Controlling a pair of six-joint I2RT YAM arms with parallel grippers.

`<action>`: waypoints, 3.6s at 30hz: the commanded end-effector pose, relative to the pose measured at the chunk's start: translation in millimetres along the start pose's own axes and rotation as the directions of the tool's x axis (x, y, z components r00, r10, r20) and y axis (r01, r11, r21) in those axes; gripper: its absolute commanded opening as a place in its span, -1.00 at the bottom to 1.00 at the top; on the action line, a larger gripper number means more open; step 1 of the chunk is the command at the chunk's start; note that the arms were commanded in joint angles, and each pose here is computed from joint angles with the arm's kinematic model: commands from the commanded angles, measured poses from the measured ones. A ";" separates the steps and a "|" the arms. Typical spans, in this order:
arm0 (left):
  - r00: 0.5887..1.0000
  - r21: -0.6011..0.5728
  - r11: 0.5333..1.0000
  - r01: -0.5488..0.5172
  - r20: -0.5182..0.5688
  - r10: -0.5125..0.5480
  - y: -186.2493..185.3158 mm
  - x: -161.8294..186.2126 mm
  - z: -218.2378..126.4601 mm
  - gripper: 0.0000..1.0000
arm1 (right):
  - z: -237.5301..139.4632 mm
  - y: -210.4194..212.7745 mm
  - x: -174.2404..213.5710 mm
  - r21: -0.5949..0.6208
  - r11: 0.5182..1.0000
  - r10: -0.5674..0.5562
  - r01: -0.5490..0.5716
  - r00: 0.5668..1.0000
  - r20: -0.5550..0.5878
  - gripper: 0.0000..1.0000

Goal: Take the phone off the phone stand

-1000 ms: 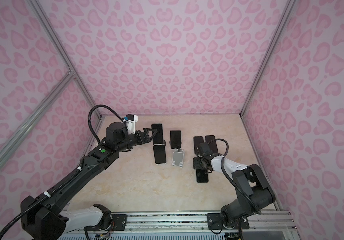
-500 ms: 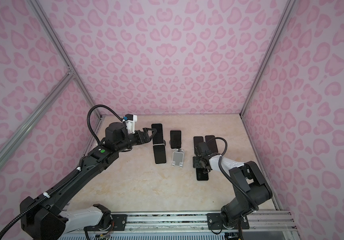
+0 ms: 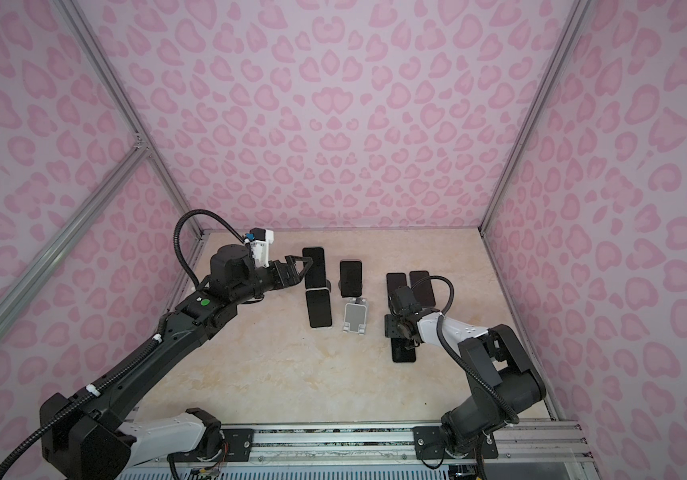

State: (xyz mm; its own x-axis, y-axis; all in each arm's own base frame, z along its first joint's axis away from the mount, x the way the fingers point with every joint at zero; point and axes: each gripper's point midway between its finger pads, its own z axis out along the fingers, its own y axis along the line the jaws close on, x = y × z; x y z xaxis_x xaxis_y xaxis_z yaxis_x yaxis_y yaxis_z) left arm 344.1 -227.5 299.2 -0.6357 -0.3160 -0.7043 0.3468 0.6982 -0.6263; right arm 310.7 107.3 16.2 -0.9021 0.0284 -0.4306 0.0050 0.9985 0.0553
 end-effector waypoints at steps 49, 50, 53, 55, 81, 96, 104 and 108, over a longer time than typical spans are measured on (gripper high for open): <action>0.991 -0.022 0.999 -0.029 0.130 0.032 -4.3 -22.1 -24.3 0.96 | 1.7 -12.5 56.5 0.148 0.986 -0.035 0.077 0.963 -0.267 0.40; 0.991 -0.024 0.999 -0.030 0.129 0.032 -3.8 -21.8 -23.7 0.96 | 2.5 -13.5 56.1 0.143 0.987 -0.030 0.071 0.963 -0.269 0.40; 0.991 -0.030 0.999 -0.028 0.128 0.031 -2.0 -21.1 -23.1 0.96 | 4.7 -14.2 51.8 0.135 0.988 -0.034 0.073 0.962 -0.269 0.38; 0.992 -0.023 0.999 -0.028 0.123 0.030 -3.4 -20.7 -22.2 0.96 | 6.3 -14.5 49.2 0.139 0.987 -0.039 0.080 0.961 -0.275 0.37; 0.994 -0.022 0.999 -0.032 0.105 0.034 -2.6 -18.2 -18.0 0.96 | -3.5 -18.3 18.9 0.130 0.991 0.013 0.014 0.979 -0.205 0.64; 0.982 -0.186 0.983 -0.010 0.183 0.044 22.1 -31.9 -34.7 0.96 | -119.5 4.1 -45.1 0.092 0.996 -0.026 0.013 0.989 0.144 0.73; 0.925 -0.497 0.849 0.182 0.378 0.022 87.3 -48.1 -78.0 0.95 | -154.8 67.1 -48.6 -0.025 0.998 -0.045 0.058 0.935 0.353 0.85; 0.914 -0.512 0.827 0.232 0.406 -0.005 95.8 -50.7 -84.5 0.94 | -157.6 74.8 -50.8 -0.151 0.989 0.064 0.004 0.895 0.442 0.84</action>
State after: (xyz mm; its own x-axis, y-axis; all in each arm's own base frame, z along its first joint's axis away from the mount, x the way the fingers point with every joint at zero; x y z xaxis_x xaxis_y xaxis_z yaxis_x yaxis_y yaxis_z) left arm 352.2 -109.5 304.0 -0.3535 -0.5141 -0.7815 -0.1211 0.8536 -0.5067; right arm 276.9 168.1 168.5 -0.7034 -0.0119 -0.7107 -0.1006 0.9915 0.0830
